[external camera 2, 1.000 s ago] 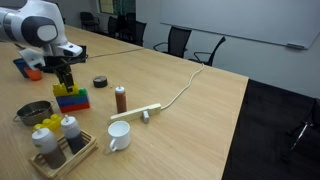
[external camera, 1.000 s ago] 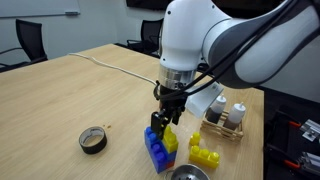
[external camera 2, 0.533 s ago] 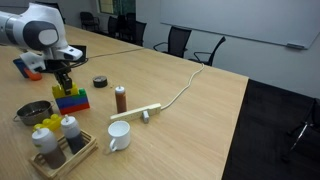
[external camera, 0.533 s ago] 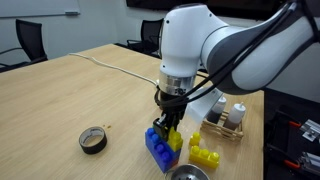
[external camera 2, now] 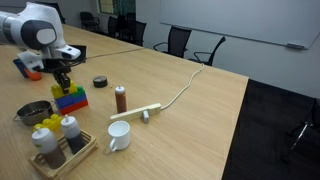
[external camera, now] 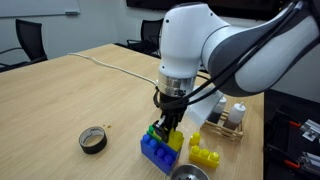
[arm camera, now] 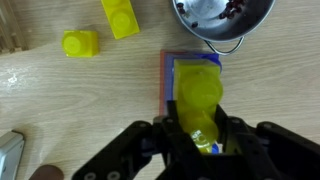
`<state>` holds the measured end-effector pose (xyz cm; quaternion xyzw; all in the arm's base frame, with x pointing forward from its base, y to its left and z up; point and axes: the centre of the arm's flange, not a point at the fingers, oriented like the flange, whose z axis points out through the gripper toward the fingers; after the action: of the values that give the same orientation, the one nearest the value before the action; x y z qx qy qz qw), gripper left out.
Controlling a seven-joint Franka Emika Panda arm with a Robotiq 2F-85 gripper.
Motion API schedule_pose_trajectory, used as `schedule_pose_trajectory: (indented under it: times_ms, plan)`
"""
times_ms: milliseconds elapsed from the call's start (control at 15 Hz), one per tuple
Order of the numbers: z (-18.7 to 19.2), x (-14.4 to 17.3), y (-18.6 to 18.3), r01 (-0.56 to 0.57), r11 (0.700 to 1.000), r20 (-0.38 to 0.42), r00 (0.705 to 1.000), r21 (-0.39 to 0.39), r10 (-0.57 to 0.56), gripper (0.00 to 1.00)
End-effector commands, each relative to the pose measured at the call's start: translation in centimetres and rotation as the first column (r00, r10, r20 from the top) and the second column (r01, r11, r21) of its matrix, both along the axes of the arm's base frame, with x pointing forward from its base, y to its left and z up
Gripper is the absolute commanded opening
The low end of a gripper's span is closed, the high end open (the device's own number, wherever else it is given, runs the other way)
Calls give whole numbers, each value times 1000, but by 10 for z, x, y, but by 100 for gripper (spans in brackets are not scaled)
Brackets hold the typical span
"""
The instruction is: Remove the yellow block from the tower and put it on the table
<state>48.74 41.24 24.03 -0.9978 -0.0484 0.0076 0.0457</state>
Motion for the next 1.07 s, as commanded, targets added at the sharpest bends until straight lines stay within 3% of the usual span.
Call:
schedule_pose_trajectory:
  times_ms: [0, 533, 800, 1000]
  plan:
    - [15, -1, 3, -6, 1000, 24, 1000, 6, 6, 10]
    - [47, 1, 7, -61, 998, 70, 996, 27, 59, 10]
    - [52, 5, 0, -137, 989, 116, 983, -62, 143, 10]
    - [54, 18, -21, -136, 988, 174, 974, -71, 146, 10]
